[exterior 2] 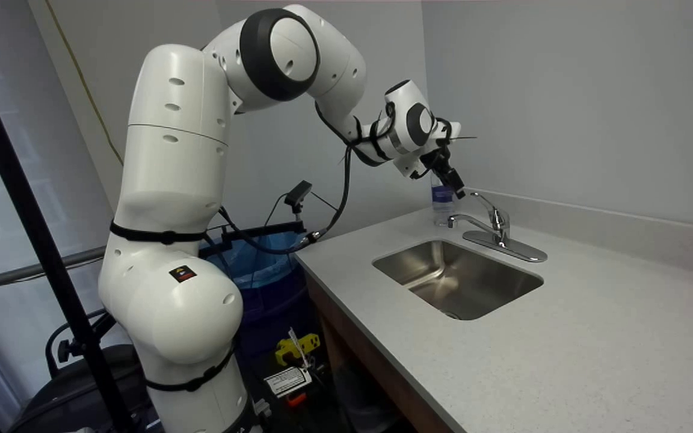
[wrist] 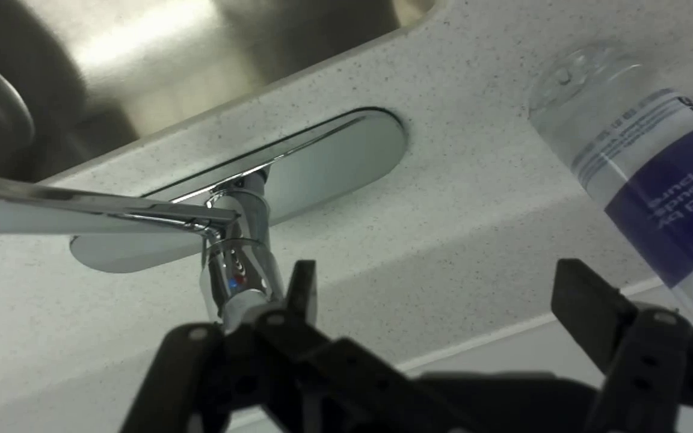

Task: Open the tap

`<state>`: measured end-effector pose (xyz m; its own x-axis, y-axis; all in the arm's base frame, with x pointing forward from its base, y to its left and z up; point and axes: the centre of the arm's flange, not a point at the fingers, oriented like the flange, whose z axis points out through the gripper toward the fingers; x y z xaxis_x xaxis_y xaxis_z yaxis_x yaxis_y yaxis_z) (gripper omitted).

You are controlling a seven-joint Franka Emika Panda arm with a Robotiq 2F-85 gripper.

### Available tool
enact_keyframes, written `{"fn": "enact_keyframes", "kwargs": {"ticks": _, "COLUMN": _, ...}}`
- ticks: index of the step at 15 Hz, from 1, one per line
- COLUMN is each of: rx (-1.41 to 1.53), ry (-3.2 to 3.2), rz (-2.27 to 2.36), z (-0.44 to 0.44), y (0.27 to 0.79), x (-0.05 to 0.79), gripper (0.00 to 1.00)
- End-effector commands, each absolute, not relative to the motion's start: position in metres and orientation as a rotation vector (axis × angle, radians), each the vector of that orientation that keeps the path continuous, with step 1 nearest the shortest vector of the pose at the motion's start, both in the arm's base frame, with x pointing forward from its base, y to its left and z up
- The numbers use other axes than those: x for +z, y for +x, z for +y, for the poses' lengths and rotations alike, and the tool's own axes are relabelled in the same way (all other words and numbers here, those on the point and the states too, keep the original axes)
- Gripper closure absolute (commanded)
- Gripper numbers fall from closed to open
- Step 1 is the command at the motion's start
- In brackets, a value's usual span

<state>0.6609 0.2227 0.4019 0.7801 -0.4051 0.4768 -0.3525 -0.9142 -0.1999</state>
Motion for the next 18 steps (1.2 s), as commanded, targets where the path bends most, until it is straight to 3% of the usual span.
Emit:
{"fn": "enact_keyframes", "kwargs": {"ticks": 1, "rx": -0.817, "ry": -2.868, "rz": 0.589, "z": 0.231, "y": 0.669, "x": 0.406, "gripper": 0.0}}
{"fn": "enact_keyframes", "kwargs": {"ticks": 9, "rx": -0.744, "ry": -2.931, "rz": 0.552, "z": 0.21, "y": 0.658, "x": 0.399, "gripper": 0.0}}
{"fn": "enact_keyframes", "kwargs": {"ticks": 18, "rx": -0.559, "ry": -3.044, "rz": 0.515, "z": 0.121, "y": 0.641, "x": 0.447, "gripper": 0.0}}
